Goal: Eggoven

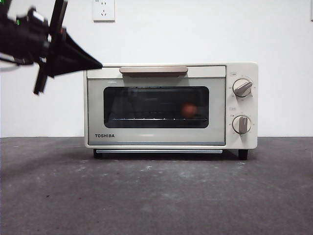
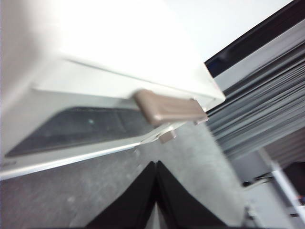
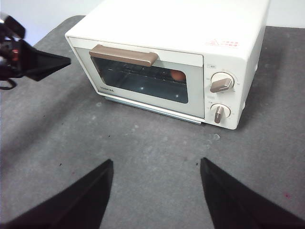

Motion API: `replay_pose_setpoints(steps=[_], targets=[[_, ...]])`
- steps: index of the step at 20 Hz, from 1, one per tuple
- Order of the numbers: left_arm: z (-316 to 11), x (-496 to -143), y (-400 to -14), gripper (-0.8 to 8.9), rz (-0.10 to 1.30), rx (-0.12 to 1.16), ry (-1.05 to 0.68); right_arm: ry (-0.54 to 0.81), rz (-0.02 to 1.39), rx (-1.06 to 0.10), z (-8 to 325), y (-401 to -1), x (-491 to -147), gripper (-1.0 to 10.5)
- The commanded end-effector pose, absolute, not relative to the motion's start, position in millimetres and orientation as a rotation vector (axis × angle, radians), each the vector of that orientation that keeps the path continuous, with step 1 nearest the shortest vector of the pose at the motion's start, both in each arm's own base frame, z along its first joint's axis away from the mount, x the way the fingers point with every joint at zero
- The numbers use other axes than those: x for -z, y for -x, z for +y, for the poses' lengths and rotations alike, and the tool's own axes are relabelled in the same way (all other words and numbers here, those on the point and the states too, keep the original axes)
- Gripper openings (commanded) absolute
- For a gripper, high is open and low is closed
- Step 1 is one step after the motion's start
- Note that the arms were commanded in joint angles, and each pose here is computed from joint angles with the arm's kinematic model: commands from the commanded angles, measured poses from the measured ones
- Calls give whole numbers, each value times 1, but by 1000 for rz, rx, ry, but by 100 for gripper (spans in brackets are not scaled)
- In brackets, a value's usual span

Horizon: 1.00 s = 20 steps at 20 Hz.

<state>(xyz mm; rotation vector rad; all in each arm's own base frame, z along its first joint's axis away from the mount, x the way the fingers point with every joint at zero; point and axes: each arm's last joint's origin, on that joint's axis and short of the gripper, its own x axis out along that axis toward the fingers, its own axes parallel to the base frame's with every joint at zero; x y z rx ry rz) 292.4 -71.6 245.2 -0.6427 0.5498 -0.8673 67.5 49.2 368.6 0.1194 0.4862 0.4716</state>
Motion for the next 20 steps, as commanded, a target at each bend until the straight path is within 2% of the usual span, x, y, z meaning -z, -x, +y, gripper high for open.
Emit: replay_pose_setpoints(steps=[1, 6, 14, 18, 20], targets=[[-76, -261, -271, 7, 523, 811, 455, -123, 471, -483, 49, -67, -373, 294], [-80, -289, -225, 7, 504, 718, 297, -101, 480, -486, 51, -69, -372, 290], [-67, -325, -162, 7, 393, 636, 242, -67, 503, -489, 64, -84, -350, 233], [-60, -330, -142, 7, 372, 618, 198, -83, 476, -543, 77, -98, -320, 103], [-57, -330, -136, 7, 372, 593, 177, -77, 427, -569, 83, -104, -306, -5]])
